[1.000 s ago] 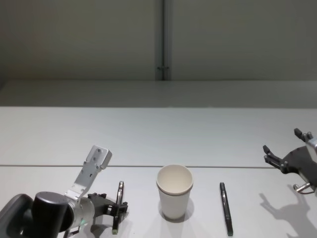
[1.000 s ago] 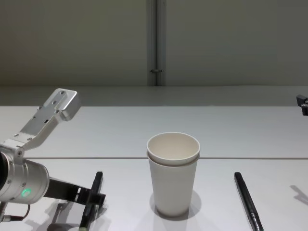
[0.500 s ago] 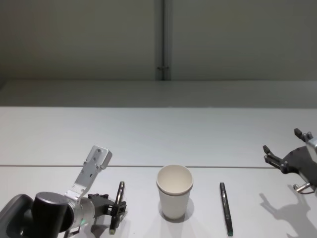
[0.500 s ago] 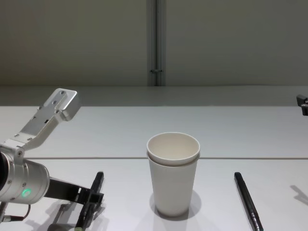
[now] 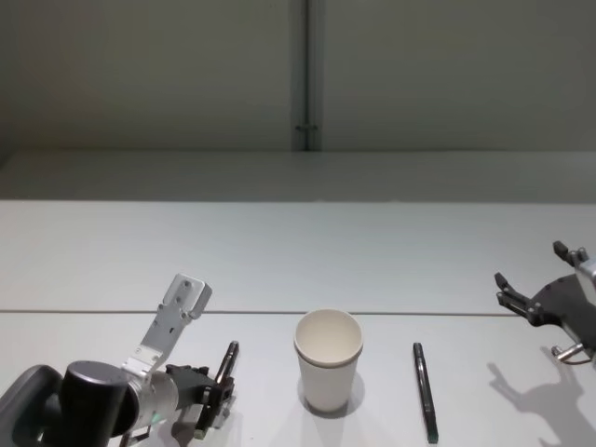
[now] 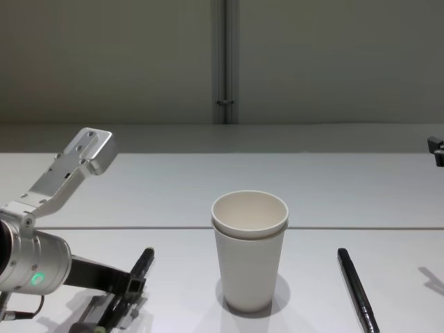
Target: Place the pen into the pen holder.
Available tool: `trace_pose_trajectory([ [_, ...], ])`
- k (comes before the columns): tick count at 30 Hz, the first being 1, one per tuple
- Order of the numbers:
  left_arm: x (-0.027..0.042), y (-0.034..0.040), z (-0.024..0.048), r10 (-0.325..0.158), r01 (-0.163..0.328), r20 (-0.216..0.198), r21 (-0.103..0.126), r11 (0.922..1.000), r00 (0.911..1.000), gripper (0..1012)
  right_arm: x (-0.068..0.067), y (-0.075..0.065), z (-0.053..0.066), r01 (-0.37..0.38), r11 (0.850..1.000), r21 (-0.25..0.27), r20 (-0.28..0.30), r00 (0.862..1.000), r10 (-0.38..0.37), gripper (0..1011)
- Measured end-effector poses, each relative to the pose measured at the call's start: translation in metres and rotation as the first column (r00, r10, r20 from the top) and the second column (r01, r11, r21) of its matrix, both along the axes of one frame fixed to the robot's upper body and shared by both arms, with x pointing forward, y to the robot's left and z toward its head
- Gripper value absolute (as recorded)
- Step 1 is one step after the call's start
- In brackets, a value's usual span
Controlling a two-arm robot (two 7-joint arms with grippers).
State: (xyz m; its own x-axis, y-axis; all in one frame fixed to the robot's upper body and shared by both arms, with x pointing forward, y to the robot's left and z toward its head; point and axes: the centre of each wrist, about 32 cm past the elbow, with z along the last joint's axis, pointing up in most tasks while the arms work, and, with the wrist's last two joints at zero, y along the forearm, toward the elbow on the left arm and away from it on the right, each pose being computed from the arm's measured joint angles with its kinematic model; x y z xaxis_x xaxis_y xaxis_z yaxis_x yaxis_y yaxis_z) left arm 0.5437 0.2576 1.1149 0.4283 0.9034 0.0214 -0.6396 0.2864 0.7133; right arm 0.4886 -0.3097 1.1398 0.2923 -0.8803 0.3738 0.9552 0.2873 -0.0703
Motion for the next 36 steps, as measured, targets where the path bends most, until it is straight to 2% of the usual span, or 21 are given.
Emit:
trace_pose_trajectory([
  [3,0.0004,0.0007,-0.0003,-0.005,0.005,-0.002,-0.001,1.0,1.0,421,0.0,0.0,0.0,0.0,1.0,0.0,0.0,1.0,0.0,1009],
  [5,0.0004,0.0007,-0.0003,-0.006,0.006,-0.002,-0.001,1.0,1.0,411,0.0,0.0,0.0,0.0,1.0,0.0,0.0,1.0,0.0,1009],
  [6,0.0003,0.001,-0.0004,-0.007,0.007,-0.003,-0.002,1.0,1.0,341,0.0,0.0,0.0,0.0,1.0,0.0,0.0,1.0,0.0,1008],
  [8,0.0002,0.0012,-0.0005,-0.008,0.008,-0.003,-0.002,1.0,1.0,304,0.0,0.0,0.0,0.0,1.0,0.0,0.0,1.0,0.0,1009],
  [9,0.0002,0.0013,-0.0004,-0.009,0.009,-0.003,-0.001,1.0,1.0,245,0.0,0.0,0.0,0.0,1.0,0.0,0.0,1.0,0.0,1008],
  [11,0.0004,0.0014,-0.0003,-0.01,0.01,-0.003,0.001,0.9999,0.9999,195,0.0,0.0,0.0,0.0,1.0,0.0,0.0,1.0,0.0,1008],
  [19,-0.0014,0.0033,-0.0001,-0.018,0.018,0.009,0.001,0.9998,0.9998,185,0.0,0.0,0.0,0.0,1.0,0.0,0.0,1.0,0.0,1009],
  [27,-0.0065,0.0081,0.0078,-0.04,0.039,0.064,0.019,0.9991,0.9972,185,0.0,0.0,0.0,0.0,1.0,0.0,0.0,1.0,0.0,1009],
  [30,-0.0086,0.0103,0.0099,-0.039,0.038,0.076,0.016,0.9991,0.9963,185,0.0,0.0,0.0,0.0,1.0,0.0,0.0,1.0,0.0,1008],
  [36,-0.0159,0.0194,0.0186,-0.036,0.035,0.121,0.004,0.9994,0.992,185,0.0,0.0,0.0,0.0,1.0,0.0,0.0,1.0,0.0,1009],
])
